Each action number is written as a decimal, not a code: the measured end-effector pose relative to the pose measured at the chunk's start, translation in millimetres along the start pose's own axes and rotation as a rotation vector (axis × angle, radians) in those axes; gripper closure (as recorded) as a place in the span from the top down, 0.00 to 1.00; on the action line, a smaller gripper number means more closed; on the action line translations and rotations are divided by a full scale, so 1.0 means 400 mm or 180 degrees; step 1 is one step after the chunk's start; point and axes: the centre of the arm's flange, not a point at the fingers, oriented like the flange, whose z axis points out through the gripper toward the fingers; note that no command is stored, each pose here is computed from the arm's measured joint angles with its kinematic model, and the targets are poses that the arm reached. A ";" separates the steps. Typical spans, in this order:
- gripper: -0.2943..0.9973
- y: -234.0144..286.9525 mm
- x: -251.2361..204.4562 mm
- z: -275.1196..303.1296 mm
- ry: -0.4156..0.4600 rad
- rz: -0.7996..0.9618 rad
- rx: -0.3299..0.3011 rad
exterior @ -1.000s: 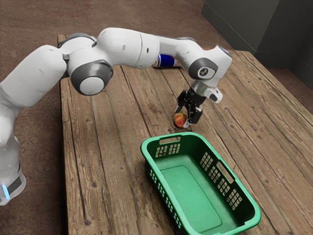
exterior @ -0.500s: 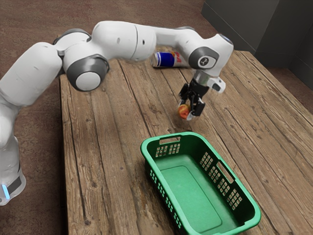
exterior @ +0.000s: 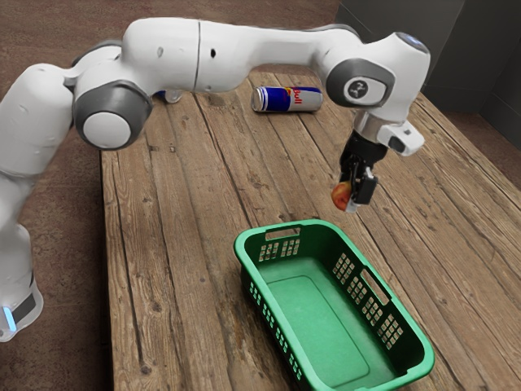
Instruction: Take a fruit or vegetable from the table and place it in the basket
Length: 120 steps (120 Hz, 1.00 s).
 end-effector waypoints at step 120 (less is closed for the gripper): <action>0.76 0.308 -0.017 0.012 -0.0014 0.0608 -0.0018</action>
